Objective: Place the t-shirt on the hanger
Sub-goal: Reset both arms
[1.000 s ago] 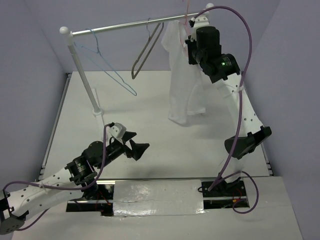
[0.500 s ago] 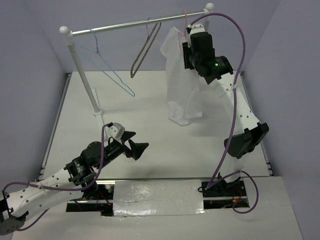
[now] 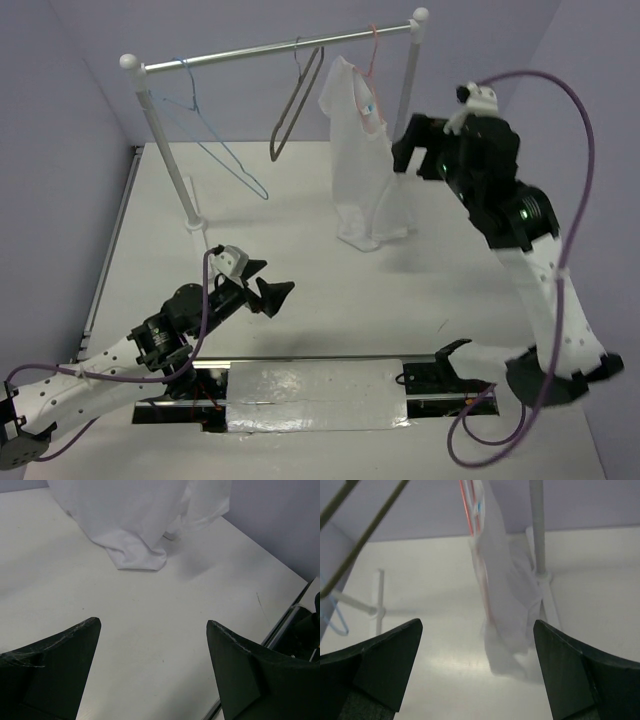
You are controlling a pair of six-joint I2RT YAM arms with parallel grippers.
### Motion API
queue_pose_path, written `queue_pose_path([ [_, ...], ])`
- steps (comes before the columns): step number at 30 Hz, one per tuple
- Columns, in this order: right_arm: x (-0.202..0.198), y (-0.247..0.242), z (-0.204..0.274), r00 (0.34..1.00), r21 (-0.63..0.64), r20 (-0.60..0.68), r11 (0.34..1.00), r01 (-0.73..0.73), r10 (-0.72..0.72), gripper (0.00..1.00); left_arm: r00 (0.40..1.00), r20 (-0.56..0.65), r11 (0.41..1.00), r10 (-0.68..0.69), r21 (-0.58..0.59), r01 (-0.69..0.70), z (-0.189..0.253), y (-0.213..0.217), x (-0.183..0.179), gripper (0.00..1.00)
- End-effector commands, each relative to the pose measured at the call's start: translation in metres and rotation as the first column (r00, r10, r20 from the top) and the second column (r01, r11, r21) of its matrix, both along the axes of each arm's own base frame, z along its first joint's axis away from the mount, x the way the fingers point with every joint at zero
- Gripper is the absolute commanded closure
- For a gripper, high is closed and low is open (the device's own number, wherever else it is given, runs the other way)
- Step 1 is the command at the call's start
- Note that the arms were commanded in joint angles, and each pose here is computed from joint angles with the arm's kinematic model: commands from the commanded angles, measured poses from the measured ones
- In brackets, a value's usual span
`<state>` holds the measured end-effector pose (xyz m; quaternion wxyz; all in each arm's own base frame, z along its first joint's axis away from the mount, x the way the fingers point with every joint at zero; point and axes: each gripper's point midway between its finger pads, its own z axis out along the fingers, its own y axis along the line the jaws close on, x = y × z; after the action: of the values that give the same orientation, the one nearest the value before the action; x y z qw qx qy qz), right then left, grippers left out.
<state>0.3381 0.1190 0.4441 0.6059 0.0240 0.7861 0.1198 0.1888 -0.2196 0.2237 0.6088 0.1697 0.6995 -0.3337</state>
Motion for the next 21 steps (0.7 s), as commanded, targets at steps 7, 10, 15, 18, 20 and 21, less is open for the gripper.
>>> queue_pose_path([
  [7, -0.113, -0.024, -0.058, 0.996, 0.363, 0.090, 0.931, -0.048, 0.017, 0.00, 0.993, 0.056, 0.995, 0.101, -0.024, -0.099, 0.012, 0.016, 0.010, 0.00],
  [10, -0.124, -0.026, -0.100, 0.995, 0.371, 0.096, 0.926, -0.064, 0.030, 0.00, 0.993, 0.055, 0.995, 0.100, -0.020, -0.100, 0.011, 0.016, 0.010, 0.01],
  [15, -0.120, -0.031, -0.167, 0.999, 0.298, -0.034, 0.955, 0.007, 0.003, 0.00, 0.989, 0.041, 0.990, 0.144, -0.001, -0.144, 0.008, 0.022, 0.015, 0.01],
  [18, -0.124, -0.027, -0.182, 0.999, 0.294, -0.032, 0.955, -0.023, 0.034, 0.00, 0.989, 0.048, 0.990, 0.143, -0.008, -0.142, 0.012, 0.023, 0.014, 0.01],
  [20, -0.127, -0.024, -0.195, 0.998, 0.292, -0.023, 0.955, -0.056, 0.066, 0.00, 0.987, 0.050, 0.988, 0.152, -0.011, -0.151, 0.010, 0.025, 0.014, 0.01],
  [21, -0.131, -0.023, -0.188, 0.996, 0.307, 0.026, 0.948, -0.085, 0.081, 0.00, 0.986, 0.050, 0.987, 0.162, -0.011, -0.162, 0.010, 0.027, 0.015, 0.01],
])
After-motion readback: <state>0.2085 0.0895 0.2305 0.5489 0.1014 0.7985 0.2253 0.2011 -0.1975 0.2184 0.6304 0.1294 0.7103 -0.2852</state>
